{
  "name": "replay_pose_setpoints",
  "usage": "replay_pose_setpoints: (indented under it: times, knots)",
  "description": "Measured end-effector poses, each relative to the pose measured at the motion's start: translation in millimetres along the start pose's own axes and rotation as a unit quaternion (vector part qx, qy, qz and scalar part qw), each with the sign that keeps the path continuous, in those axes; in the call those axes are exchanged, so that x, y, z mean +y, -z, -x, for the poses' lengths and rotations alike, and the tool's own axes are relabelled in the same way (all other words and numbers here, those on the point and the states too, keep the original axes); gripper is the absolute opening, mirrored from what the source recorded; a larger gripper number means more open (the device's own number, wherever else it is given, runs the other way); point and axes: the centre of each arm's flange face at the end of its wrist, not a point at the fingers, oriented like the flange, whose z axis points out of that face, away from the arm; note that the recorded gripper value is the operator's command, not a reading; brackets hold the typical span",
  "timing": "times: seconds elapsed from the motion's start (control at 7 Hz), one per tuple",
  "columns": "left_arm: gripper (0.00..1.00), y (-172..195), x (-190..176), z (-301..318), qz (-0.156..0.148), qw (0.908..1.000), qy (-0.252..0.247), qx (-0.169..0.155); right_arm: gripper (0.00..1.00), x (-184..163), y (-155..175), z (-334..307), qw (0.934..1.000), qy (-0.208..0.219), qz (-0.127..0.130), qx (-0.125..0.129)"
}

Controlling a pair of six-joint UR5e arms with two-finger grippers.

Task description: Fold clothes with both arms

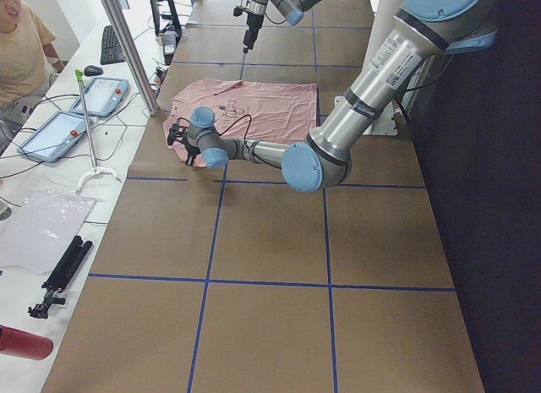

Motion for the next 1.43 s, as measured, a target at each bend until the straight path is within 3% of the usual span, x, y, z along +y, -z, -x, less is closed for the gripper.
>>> replay_pose_setpoints:
  times: [0.43, 0.86, 1.0, 1.14, 1.43]
  knots:
    - [0.0, 7, -5, -85, 0.0, 0.9989, 0.04, 0.024, 1.0, 1, -1, 0, 1.0, 0.0, 0.001, 0.0]
    - [0.01, -17, 1, -126, -0.036, 0.9981, 0.05, 0.002, 1.0, 3, -7, -5, 1.0, -0.001, 0.003, 0.007]
    - [0.49, -20, -2, -131, -0.042, 0.9979, 0.05, 0.0, 1.0, 4, -9, -5, 1.0, 0.0, 0.003, 0.008]
    - [0.77, -20, -2, -133, -0.044, 0.9978, 0.05, 0.002, 1.0, 5, -9, -4, 1.0, 0.0, 0.004, 0.007]
    - [0.79, -6, 8, -127, -0.057, 0.9971, 0.043, 0.028, 1.0, 15, -9, 5, 1.0, -0.006, -0.001, 0.002]
